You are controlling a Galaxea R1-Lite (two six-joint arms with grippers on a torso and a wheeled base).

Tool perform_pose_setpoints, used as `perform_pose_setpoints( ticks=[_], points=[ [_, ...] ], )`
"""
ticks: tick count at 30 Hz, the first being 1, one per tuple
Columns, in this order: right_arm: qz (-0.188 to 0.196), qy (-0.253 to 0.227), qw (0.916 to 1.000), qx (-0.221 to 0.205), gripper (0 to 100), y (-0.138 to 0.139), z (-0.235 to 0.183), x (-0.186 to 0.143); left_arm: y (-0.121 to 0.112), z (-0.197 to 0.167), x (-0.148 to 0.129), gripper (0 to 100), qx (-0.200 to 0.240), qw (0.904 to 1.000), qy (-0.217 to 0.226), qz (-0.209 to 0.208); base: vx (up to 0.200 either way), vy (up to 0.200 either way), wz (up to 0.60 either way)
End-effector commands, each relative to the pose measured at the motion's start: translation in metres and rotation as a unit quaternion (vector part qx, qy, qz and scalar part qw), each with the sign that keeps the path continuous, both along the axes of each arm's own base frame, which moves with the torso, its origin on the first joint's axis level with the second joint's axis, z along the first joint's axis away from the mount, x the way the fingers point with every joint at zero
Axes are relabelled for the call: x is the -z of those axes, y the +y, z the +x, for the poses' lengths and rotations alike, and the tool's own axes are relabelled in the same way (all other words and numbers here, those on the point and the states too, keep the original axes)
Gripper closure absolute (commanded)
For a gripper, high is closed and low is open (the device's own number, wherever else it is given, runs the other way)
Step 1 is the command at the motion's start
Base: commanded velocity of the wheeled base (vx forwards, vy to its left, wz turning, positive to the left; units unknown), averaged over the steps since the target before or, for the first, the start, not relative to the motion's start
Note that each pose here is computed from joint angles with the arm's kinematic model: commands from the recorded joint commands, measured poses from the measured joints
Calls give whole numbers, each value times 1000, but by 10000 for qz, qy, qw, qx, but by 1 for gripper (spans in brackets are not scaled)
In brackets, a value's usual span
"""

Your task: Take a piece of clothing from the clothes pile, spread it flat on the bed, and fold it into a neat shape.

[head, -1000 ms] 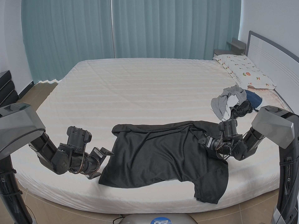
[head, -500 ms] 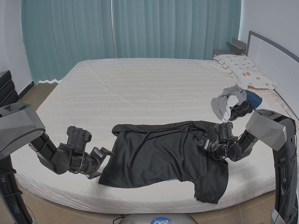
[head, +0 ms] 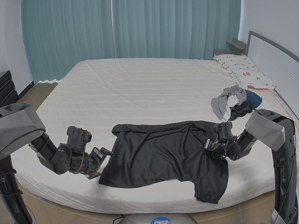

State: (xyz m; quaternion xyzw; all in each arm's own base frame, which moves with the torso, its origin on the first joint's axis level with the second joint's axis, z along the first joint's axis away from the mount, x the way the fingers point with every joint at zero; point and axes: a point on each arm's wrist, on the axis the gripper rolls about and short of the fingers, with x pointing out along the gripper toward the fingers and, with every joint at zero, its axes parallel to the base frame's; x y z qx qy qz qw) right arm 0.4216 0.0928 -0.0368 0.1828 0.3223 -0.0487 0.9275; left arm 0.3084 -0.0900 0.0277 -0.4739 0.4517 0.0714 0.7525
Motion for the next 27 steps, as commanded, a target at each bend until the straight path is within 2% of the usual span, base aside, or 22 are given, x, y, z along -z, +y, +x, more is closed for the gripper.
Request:
perform_pose_setpoints(
  ticks=[1, 4, 7, 10, 11, 22, 27],
  points=[
    [58, -111, 9999, 77, 100, -6, 2, -8, 0, 0, 2, 0, 3, 10000, 25, 18, 0, 0, 0],
    [217, -166, 9996, 85, 100, -20, 5, -13, -1, 0, 2, 0, 6, 10000, 24, 23, 0, 0, 0],
    [496, -54, 9987, -124, 100, -22, 4, -9, -1, 0, 2, 0, 14, 10000, 24, 23, 0, 0, 0],
    [629, -75, 9979, -120, 100, -27, 6, -11, -1, 0, 2, 0, 9, 10000, 30, 31, 0, 0, 0],
    [636, -83, 9979, -85, 0, -29, 7, -11, -1, 0, 2, 0, 9, 10000, 30, 31, 0, 0, 0],
    [604, -279, 9977, -127, 0, -24, 6, -11, -2, -1, 2, 0, 28, 10000, 25, 40, 0, 0, 0],
    [511, -213, 9983, -169, 0, -19, 5, -5, -2, -1, 2, 0, 28, 10000, 25, 40, 0, 0, 0]
  ],
)
